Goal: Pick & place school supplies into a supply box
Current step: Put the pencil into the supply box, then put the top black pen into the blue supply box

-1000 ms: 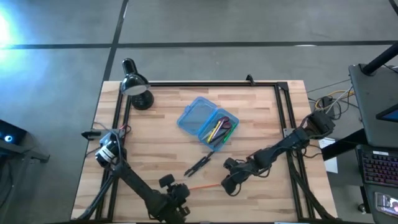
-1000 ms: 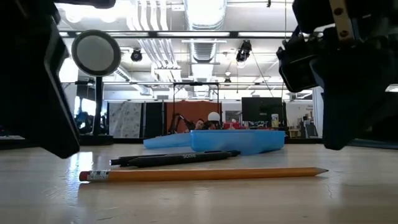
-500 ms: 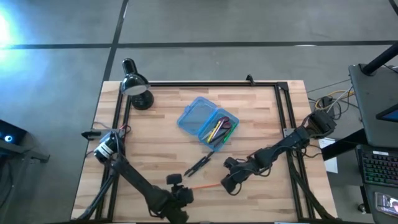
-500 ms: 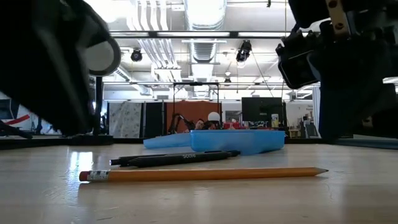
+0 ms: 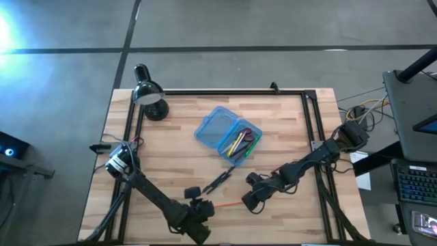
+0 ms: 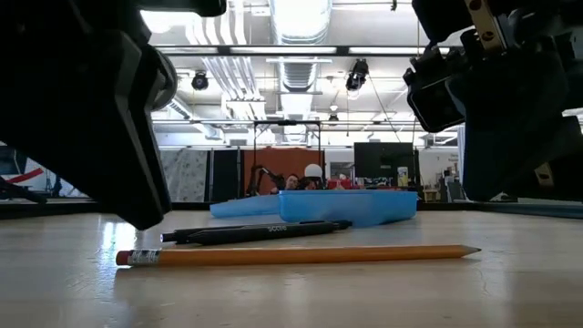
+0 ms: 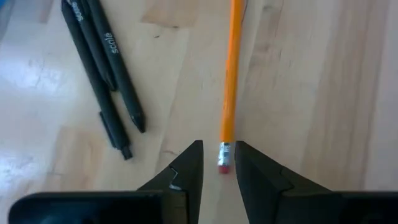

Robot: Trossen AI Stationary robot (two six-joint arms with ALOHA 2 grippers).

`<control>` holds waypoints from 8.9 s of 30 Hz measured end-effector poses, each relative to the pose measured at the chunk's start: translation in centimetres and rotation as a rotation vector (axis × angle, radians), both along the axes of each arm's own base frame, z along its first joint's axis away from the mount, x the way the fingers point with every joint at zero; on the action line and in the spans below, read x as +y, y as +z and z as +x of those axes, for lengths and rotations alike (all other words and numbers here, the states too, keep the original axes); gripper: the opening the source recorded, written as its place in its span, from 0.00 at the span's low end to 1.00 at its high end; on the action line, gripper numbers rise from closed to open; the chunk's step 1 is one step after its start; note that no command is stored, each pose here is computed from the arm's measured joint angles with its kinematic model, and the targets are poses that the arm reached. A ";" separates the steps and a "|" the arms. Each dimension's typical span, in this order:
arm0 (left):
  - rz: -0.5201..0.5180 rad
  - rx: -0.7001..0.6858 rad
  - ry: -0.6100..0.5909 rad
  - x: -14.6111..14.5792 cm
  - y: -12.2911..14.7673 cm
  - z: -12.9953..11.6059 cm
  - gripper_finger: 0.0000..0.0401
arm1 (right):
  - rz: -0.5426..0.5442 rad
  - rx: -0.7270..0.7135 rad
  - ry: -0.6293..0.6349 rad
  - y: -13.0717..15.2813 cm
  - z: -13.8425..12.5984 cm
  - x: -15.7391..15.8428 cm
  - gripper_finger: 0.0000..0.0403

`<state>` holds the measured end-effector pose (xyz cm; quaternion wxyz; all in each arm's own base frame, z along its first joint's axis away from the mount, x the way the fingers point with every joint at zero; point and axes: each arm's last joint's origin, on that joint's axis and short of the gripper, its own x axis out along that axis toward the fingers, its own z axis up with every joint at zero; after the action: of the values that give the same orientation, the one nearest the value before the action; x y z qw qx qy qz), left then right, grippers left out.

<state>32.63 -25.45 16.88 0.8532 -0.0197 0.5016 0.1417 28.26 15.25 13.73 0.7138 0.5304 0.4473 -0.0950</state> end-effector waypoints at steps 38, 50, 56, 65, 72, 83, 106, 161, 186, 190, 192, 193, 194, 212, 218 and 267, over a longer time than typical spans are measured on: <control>-0.047 0.027 0.026 0.9 -1.7 0.2 0.19 | 0.022 0.008 -0.038 -1.8 0.5 0.1 0.12; -0.048 0.026 0.026 0.9 -1.7 0.2 0.19 | 0.013 0.003 -0.047 -1.9 0.7 -0.1 0.12; -0.048 0.026 0.026 0.9 -1.7 0.2 0.19 | 0.004 -0.001 -0.047 -1.9 0.7 -0.1 0.12; -0.047 0.027 0.026 0.9 -1.7 0.2 0.19 | 0.002 0.001 -0.046 -2.0 0.6 -0.1 0.12; -0.049 0.027 0.026 0.9 -1.7 0.2 0.19 | -0.003 0.010 -0.046 -2.2 0.5 -0.2 0.12; -0.055 0.026 0.029 1.0 -1.7 0.4 0.19 | -0.003 0.017 -0.043 -2.7 0.6 -0.1 0.12; -0.082 0.050 -0.041 2.2 -0.2 1.0 0.17 | 0.002 0.023 -0.047 -2.7 0.6 -0.1 0.12; -0.235 -0.179 0.672 21.2 3.4 9.7 0.01 | -0.521 -0.266 -0.378 12.9 -11.0 -6.6 0.12; -0.326 -0.147 0.548 25.5 2.9 10.4 0.04 | -0.679 -0.122 -0.294 12.1 -12.3 -7.9 0.12; -0.325 -0.151 0.544 25.3 2.8 10.4 0.05 | -0.695 -0.121 -0.280 12.2 -12.3 -8.2 0.12; -0.325 -0.151 0.547 25.1 2.9 10.4 0.07 | -0.706 -0.120 -0.270 12.2 -12.3 -8.4 0.12; -0.327 -0.152 0.551 25.0 3.0 10.5 0.08 | -0.708 -0.119 -0.263 12.3 -12.3 -8.5 0.12; -0.325 -0.152 0.554 24.9 3.2 10.5 0.10 | -0.713 -0.117 -0.255 12.3 -12.3 -8.6 0.13; -0.204 0.084 0.201 15.3 5.5 6.9 0.28 | -0.719 -0.007 -0.052 10.9 -11.7 -11.3 0.26; -0.212 0.064 0.173 11.8 3.4 5.6 0.28 | -0.758 -0.073 0.003 10.0 -10.6 -10.9 0.23; -0.283 0.032 0.336 11.7 -2.3 2.5 0.22 | -0.745 -0.012 0.125 5.2 -5.5 -9.5 0.18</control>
<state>35.12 -13.72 14.54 0.7984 -0.2204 0.5195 0.2101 22.77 5.75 18.92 0.8649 0.2065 0.4094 -0.2042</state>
